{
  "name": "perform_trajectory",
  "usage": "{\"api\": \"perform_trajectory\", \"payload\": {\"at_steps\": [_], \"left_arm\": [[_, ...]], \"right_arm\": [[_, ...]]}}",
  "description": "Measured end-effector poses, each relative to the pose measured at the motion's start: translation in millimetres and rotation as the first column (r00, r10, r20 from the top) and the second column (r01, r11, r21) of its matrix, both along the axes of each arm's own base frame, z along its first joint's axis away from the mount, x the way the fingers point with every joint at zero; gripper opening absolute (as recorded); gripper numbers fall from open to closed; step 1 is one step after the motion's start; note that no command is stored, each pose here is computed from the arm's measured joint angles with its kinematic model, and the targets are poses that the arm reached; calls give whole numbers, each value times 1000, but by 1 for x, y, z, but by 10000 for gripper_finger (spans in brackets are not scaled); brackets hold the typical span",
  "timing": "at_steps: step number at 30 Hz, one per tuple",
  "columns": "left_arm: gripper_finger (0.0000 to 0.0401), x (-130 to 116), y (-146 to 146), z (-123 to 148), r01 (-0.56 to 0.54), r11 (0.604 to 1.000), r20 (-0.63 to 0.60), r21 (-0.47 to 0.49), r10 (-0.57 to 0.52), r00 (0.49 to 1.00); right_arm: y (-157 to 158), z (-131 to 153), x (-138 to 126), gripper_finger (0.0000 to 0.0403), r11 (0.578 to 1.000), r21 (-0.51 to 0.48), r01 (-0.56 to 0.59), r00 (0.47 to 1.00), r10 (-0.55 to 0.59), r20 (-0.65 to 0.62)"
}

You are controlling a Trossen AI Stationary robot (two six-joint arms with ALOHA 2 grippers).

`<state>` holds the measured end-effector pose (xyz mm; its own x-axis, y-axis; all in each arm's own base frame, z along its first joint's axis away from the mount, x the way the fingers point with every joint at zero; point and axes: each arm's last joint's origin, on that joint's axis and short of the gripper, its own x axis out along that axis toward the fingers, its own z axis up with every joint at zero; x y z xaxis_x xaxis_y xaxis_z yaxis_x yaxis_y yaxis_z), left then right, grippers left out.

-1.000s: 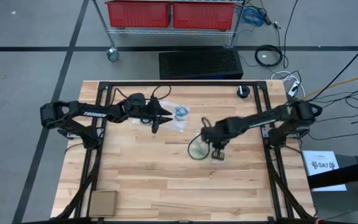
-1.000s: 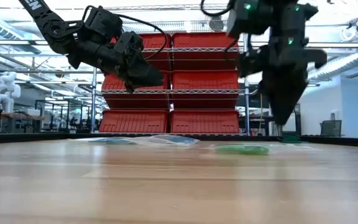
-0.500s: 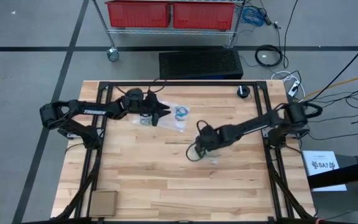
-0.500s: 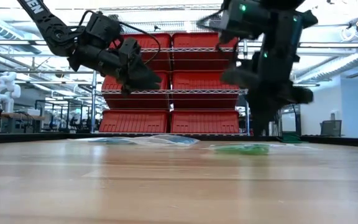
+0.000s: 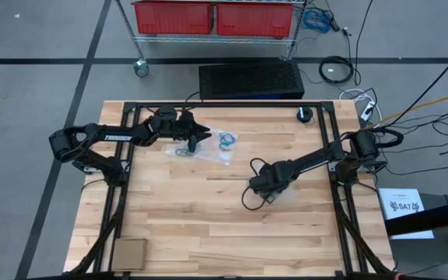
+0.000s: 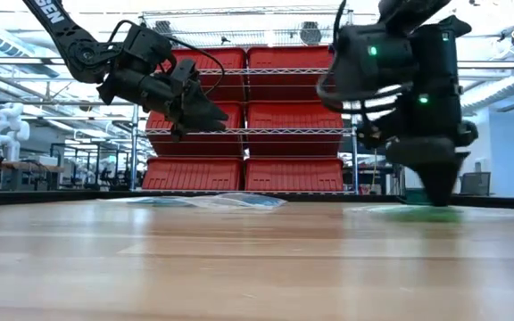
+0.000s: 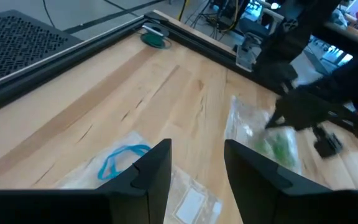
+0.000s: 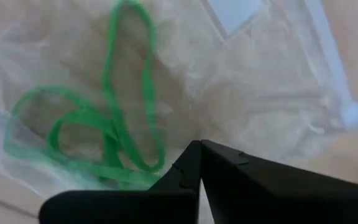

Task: Sort rubber bands
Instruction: Close the right zip lock bag, then close the center zip lock bag

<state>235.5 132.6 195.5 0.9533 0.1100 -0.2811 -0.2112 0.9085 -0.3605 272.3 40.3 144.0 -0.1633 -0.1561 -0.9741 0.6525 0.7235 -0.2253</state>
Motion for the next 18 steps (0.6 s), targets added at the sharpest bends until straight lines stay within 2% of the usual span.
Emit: {"api": "perform_trajectory", "payload": {"at_steps": [3,6,8,10,13,14,16,18], "left_arm": [[154,0,0,0,8,1000,0,1,-8,1000],[154,0,-1,-1,17,1000,-6,-2,-17,1000],[154,-1,-1,-2,22,1000,-22,5,-22,1000],[150,-1,-1,-3,28,999,-35,23,-27,999],[126,-2,-1,-5,44,997,-56,57,-41,998],[114,-2,-2,-6,49,997,-58,66,-45,997],[85,-4,-3,-9,79,994,-66,72,-74,995],[47,-6,-6,-14,106,992,-72,62,-101,992]], "right_arm": [[-5,2,-5,0,991,28,-131,988,133,-76],[-9,3,-10,0,976,61,-207,967,214,-140],[-10,8,-12,0,967,68,-245,960,252,-126],[-11,21,-13,0,965,56,-254,965,257,-56],[-14,44,-9,0,965,-3,-264,954,261,146],[-15,52,-6,0,957,-38,-289,930,290,225],[-20,62,7,0,931,-129,-341,843,363,397],[-33,62,20,0,906,-201,-372,768,422,482]]}}
